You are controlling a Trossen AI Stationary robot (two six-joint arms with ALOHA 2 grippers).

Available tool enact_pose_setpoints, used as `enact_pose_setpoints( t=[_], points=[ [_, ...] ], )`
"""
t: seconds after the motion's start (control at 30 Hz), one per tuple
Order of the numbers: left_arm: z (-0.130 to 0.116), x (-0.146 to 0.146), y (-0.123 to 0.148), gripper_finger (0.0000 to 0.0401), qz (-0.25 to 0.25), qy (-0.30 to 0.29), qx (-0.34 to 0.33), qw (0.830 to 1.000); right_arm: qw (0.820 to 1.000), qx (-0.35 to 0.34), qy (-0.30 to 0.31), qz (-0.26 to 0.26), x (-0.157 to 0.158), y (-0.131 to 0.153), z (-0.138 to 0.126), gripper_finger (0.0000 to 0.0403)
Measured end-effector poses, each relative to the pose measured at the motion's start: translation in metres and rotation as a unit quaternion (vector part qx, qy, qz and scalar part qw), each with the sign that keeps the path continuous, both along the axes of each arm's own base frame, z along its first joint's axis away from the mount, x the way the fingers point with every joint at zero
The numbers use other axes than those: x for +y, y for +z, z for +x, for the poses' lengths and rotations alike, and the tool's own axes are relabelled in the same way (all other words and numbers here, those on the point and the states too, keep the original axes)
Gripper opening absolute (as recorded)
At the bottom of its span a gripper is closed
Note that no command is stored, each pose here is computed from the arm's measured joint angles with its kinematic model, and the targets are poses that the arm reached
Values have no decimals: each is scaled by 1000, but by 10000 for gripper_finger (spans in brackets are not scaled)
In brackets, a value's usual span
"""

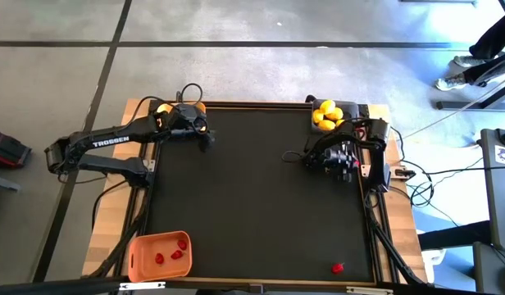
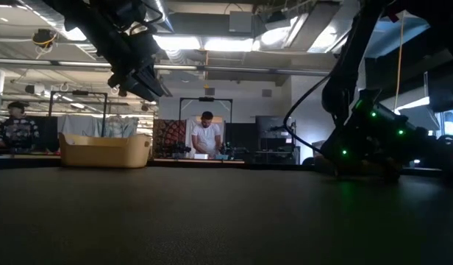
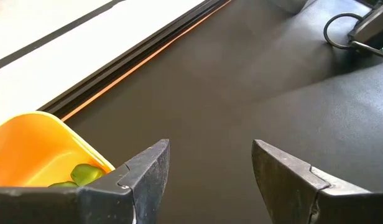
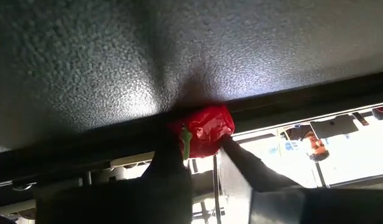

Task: Sort produce into baskets
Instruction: Put the red bell pepper into the orange bin

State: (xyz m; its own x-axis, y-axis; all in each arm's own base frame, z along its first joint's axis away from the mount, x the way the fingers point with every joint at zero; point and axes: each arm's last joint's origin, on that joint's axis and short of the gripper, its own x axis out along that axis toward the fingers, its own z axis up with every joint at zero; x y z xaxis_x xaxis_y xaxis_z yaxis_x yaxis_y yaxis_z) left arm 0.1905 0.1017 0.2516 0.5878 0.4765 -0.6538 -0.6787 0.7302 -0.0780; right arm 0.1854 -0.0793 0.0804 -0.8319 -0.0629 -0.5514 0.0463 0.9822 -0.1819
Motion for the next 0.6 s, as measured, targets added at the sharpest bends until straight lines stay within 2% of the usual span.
enact_pose_setpoints(
  t=[0.13, 0.27, 0.6],
  points=[
    [0, 0, 0, 223, 0, 0, 0, 1000, 1000, -5, 0, -1, 0, 2, 0, 6],
    [0, 0, 0, 223, 0, 0, 0, 1000, 999, -39, -6, -11, 0, 10, 2, 6],
    [3, -5, 0, 223, 7, -21, 5, 1000, 982, -183, -37, -43, 8, 61, 18, 1]
  ],
)
